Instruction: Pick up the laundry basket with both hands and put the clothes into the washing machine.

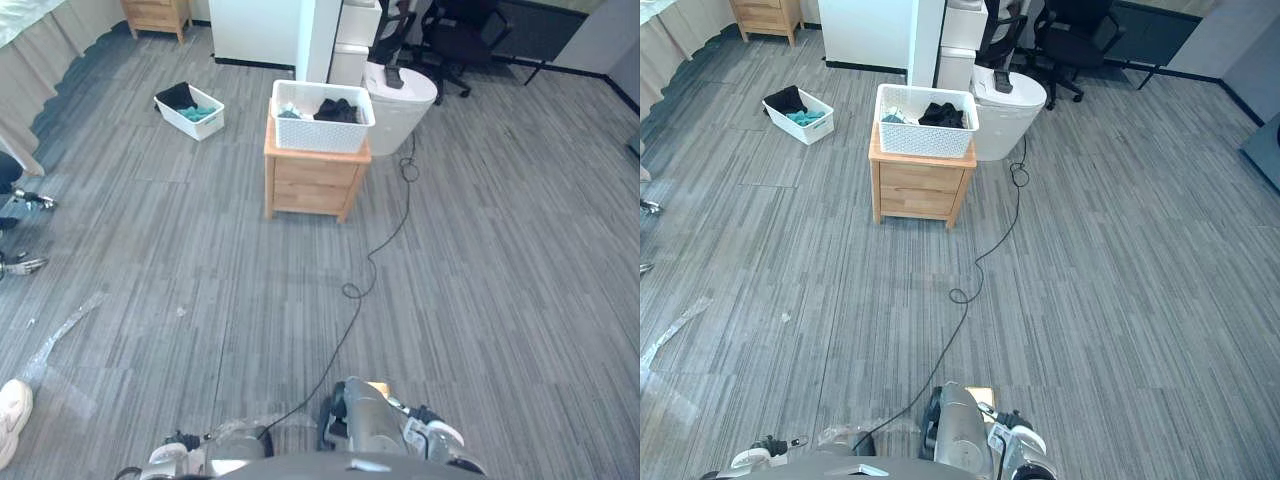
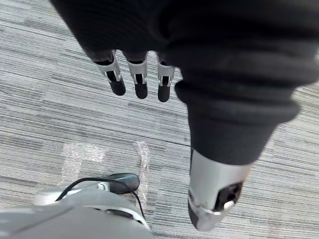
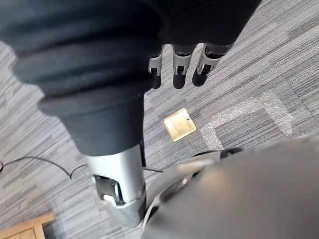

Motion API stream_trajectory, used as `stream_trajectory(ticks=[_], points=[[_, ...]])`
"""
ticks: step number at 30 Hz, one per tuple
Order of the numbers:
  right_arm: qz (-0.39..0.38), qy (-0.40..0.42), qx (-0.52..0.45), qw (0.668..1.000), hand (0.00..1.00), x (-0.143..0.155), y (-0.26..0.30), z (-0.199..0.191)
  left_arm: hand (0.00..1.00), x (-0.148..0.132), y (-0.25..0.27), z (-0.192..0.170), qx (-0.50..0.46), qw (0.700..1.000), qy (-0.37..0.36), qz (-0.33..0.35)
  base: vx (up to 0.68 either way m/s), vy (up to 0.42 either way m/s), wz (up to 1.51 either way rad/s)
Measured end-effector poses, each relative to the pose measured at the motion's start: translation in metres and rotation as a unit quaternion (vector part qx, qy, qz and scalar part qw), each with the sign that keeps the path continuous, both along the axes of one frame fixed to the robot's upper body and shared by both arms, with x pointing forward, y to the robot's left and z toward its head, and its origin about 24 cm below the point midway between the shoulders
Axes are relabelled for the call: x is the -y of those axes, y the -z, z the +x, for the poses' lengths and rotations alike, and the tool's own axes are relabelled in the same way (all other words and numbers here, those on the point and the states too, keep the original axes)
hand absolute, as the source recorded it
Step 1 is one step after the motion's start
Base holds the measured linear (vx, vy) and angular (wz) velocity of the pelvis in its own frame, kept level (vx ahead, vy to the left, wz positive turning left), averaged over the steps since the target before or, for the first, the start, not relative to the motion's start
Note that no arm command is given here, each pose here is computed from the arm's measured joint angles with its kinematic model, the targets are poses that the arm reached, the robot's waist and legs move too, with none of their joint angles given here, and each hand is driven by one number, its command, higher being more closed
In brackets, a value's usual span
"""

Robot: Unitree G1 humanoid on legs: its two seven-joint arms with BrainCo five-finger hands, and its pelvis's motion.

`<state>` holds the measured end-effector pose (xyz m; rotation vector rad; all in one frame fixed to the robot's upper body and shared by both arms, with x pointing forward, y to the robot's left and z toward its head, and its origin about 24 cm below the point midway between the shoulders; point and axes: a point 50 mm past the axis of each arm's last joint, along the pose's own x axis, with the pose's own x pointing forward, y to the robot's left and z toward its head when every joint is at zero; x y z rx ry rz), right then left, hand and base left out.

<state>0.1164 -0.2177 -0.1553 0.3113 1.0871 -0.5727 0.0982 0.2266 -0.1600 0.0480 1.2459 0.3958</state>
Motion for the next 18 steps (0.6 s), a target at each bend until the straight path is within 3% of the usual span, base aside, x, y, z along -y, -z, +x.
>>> stream_trajectory(ticks=[3,6,8,11,13,18], points=[[0.018,0.033,-0.043,0.998,0.00,0.001,0.008,-0.025,0.00,0.010,-0.002,0.016,0.020,1.000,-0.006,-0.016,0.51,-0.157,0.51],[0.025,0.077,-0.074,0.994,0.00,0.008,0.012,-0.053,0.00,0.021,0.004,0.002,0.010,0.999,-0.033,-0.038,0.59,-0.258,0.55],[0.022,0.076,-0.065,0.995,0.00,0.008,0.011,-0.049,0.00,0.019,0.001,0.010,0.028,0.998,-0.043,-0.041,0.80,-0.459,0.42],[-0.018,0.041,-0.031,0.999,0.00,0.020,0.001,-0.023,0.00,0.025,-0.004,0.023,0.065,0.995,-0.057,-0.052,0.76,-0.362,-0.43],[-0.030,0.004,0.010,0.999,0.00,0.011,-0.008,0.012,0.00,0.021,-0.010,0.034,0.096,0.993,-0.051,-0.040,0.67,-0.228,-0.58],[-0.039,-0.038,0.097,0.994,0.00,-0.002,-0.031,0.067,0.00,0.026,-0.012,0.038,0.107,0.992,-0.048,-0.040,0.54,0.016,-0.85]])
